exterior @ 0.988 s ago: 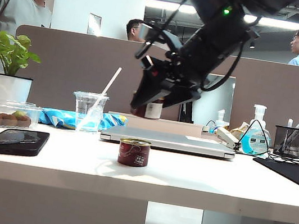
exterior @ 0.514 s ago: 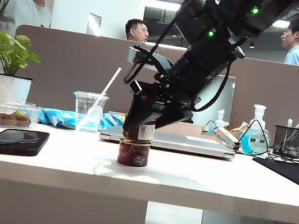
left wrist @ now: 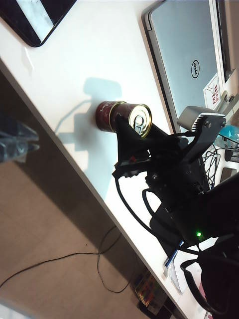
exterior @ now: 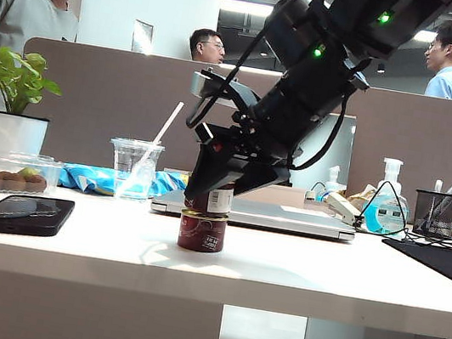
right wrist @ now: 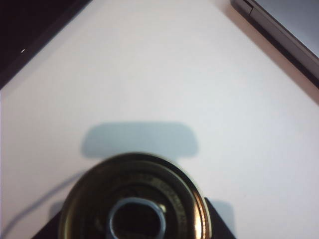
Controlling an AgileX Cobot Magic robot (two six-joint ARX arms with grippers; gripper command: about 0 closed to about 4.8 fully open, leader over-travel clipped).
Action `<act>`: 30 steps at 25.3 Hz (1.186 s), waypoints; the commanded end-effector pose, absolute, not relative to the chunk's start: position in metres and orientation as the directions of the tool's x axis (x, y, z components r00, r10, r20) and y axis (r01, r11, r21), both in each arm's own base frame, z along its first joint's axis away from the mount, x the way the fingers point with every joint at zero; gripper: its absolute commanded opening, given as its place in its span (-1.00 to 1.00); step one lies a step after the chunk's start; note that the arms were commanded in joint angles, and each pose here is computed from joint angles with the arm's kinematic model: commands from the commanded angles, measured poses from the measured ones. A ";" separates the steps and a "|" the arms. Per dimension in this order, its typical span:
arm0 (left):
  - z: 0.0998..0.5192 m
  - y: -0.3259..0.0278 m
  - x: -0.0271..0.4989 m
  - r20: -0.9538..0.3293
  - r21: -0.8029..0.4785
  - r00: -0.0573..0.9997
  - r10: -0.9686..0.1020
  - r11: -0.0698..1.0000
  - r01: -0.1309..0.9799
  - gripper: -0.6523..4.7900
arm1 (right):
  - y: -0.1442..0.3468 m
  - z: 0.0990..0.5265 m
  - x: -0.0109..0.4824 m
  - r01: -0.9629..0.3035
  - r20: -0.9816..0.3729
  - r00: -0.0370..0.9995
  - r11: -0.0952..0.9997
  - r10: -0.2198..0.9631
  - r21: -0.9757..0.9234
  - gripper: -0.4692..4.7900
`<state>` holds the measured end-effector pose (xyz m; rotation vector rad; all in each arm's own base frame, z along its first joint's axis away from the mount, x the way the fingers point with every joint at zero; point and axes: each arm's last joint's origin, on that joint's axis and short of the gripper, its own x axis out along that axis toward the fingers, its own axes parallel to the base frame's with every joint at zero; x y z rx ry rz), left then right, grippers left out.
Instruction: Stack a can of tomatoes on the right onto the can of tomatoes on the left.
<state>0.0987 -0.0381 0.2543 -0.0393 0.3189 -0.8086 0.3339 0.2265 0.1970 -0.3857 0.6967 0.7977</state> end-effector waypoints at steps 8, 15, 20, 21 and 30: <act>0.256 -0.038 0.099 -0.257 -0.147 0.649 -0.716 0.692 0.706 -0.77 | 0.230 0.199 0.335 -0.771 -0.675 0.495 0.636 0.548 -0.049 0.52; 0.256 -0.038 0.099 -0.255 -0.147 0.648 -0.718 0.691 0.708 -0.77 | 0.229 0.216 0.330 -0.769 -0.644 0.520 0.636 0.562 -0.066 0.93; 0.259 -0.038 0.099 -0.230 -0.132 0.656 -0.719 0.691 0.711 -0.77 | 0.225 0.250 0.326 -0.748 -0.534 0.601 0.654 0.594 -0.115 0.93; 0.260 -0.038 0.100 -0.223 -0.128 0.655 -0.722 0.688 0.714 -0.77 | 0.224 0.256 0.323 -0.745 -0.522 0.609 0.656 0.597 -0.119 0.91; 0.267 -0.037 0.101 -0.175 -0.135 0.702 -0.691 0.723 0.678 -0.77 | 0.154 0.402 0.218 -0.643 -0.214 0.766 0.728 0.606 -0.240 -0.86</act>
